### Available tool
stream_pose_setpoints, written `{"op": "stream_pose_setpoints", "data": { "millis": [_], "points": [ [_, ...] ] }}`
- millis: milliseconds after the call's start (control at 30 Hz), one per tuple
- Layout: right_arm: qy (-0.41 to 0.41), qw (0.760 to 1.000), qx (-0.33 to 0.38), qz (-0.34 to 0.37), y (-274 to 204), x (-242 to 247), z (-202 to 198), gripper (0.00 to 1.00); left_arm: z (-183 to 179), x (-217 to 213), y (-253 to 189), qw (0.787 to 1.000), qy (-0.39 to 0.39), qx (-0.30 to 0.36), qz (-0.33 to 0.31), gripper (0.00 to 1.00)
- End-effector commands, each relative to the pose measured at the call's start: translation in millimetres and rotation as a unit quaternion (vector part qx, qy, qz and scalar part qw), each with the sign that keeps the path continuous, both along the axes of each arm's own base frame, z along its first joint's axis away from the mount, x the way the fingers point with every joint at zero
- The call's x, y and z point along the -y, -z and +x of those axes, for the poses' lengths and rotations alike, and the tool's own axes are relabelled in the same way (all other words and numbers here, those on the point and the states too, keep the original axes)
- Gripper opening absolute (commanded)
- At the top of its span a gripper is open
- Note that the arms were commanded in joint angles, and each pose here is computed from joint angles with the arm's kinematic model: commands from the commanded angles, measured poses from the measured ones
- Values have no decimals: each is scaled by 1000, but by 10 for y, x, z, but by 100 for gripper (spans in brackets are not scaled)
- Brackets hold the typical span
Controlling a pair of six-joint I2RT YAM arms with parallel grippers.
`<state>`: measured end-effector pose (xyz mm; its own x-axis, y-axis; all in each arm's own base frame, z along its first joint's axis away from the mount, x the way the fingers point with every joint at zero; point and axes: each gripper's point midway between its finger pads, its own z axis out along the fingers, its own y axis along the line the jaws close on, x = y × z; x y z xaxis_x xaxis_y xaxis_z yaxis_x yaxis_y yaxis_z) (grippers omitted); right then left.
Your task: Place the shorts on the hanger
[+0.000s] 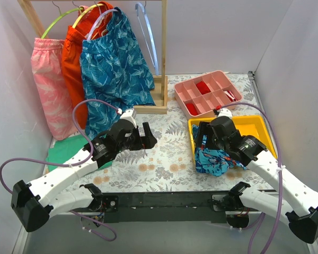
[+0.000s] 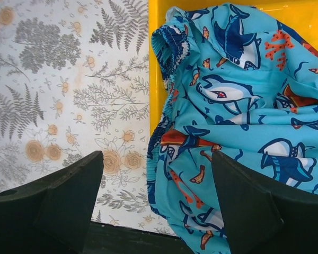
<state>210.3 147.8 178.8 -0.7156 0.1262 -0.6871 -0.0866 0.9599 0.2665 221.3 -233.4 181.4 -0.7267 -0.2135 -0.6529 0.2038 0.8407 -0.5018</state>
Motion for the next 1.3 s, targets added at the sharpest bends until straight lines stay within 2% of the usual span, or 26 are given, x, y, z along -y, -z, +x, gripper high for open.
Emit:
{"op": "stream_pose_setpoints", "data": {
  "millis": [0, 233, 600, 667, 767, 833, 867, 933, 1000, 1267],
  "points": [
    [-10, 1000, 11, -17, -58, -104, 181, 89, -42, -10, -76, 1000, 18, 1, 14, 98],
    [15, 996, 7, -90, 111, -61, 518, 86, -93, -4, -134, 1000, 22, -14, 13, 98],
    [-8, 997, -12, -72, 485, -176, 783, 76, -162, -88, -217, 1000, 5, -8, -10, 98],
    [-7, 997, -26, -79, 607, -179, 810, 66, -154, -75, -201, 1000, 6, -9, -10, 98],
    [12, 994, -41, -100, 770, -93, 865, 40, -136, -76, -182, 1000, -1, -15, -7, 98],
    [22, 994, -44, -101, 786, -12, 915, 31, -139, -88, -210, 1000, -5, -9, -15, 98],
    [18, 994, -47, -100, 768, 6, 967, 23, -128, -77, -256, 1000, -7, -4, -24, 98],
    [24, 994, -37, -103, 548, 24, 1009, 2, -112, -78, -272, 999, -15, -4, -29, 98],
    [28, 994, -24, -101, 302, 70, 973, 1, -111, -75, -297, 999, -17, -1, -35, 98],
    [24, 992, 123, -26, -1291, 122, 884, 1, -107, 95, -472, 997, 15, 13, -70, 98]
  ]
}}
